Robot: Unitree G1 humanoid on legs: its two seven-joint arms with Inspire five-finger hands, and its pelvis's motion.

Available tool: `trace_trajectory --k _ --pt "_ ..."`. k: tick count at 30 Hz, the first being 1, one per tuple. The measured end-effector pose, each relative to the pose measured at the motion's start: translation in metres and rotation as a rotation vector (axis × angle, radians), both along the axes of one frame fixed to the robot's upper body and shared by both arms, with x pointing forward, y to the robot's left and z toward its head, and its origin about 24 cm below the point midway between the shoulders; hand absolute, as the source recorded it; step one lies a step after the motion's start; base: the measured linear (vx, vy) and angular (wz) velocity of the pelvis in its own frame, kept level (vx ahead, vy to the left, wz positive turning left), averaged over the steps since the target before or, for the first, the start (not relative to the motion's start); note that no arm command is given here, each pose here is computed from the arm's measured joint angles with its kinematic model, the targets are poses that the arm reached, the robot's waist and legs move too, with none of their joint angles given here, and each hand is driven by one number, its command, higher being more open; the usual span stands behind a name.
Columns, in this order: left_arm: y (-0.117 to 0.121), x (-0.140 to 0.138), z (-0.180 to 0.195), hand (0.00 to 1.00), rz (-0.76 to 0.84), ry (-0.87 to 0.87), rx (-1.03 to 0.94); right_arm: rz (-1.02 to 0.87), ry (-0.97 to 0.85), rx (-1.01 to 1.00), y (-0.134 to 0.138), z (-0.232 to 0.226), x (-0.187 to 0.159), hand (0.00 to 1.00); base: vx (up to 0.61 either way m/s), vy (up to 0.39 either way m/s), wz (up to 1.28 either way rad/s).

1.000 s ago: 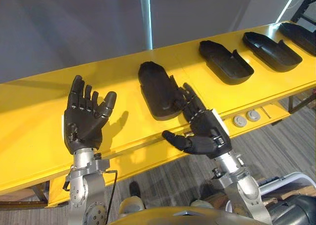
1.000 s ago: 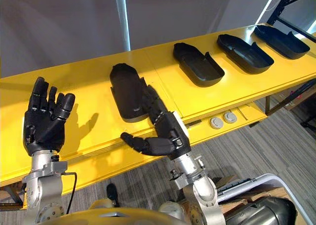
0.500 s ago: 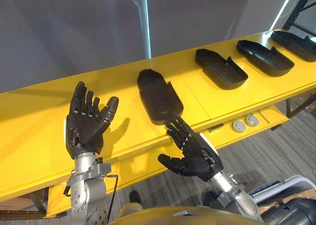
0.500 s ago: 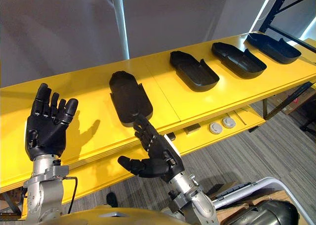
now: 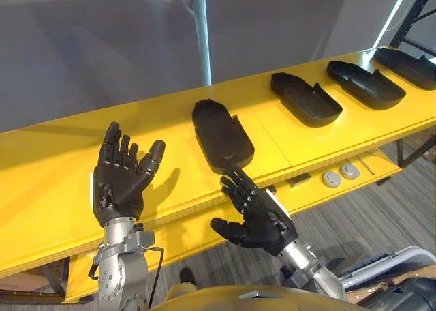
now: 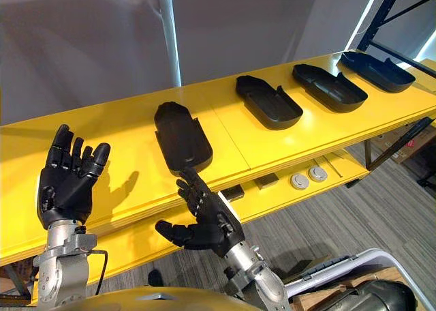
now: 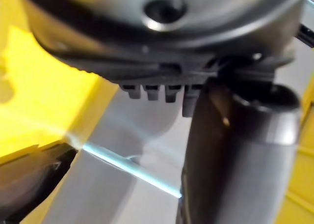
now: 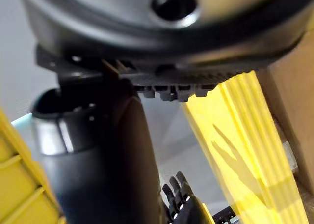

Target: Walk over and take three plastic housings, then place them on the shelf

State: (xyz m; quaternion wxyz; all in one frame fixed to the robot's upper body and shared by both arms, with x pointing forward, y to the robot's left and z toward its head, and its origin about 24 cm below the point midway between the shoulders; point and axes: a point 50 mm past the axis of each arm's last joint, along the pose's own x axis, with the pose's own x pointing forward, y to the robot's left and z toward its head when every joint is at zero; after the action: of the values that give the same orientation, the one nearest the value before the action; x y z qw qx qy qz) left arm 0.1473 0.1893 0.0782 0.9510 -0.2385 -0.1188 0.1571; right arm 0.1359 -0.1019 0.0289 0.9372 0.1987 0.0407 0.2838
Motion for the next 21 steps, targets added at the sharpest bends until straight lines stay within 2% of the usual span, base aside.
trace_trajectory --k 4,12,21 --pt "0.0 0.001 0.001 1.0 0.007 -0.002 -0.003 -0.017 -0.044 -0.034 0.01 0.002 0.013 1.0 0.01 -0.009 0.1" --pt "0.002 0.001 0.001 1.0 0.02 0.0 -0.002 -0.181 -0.027 -0.153 -0.001 -0.004 0.025 1.0 0.0 -0.01 0.11" --pt "0.003 0.001 0.001 1.0 0.025 0.0 0.003 -0.194 -0.071 -0.257 0.001 -0.004 0.036 1.0 -0.01 0.0 0.01"
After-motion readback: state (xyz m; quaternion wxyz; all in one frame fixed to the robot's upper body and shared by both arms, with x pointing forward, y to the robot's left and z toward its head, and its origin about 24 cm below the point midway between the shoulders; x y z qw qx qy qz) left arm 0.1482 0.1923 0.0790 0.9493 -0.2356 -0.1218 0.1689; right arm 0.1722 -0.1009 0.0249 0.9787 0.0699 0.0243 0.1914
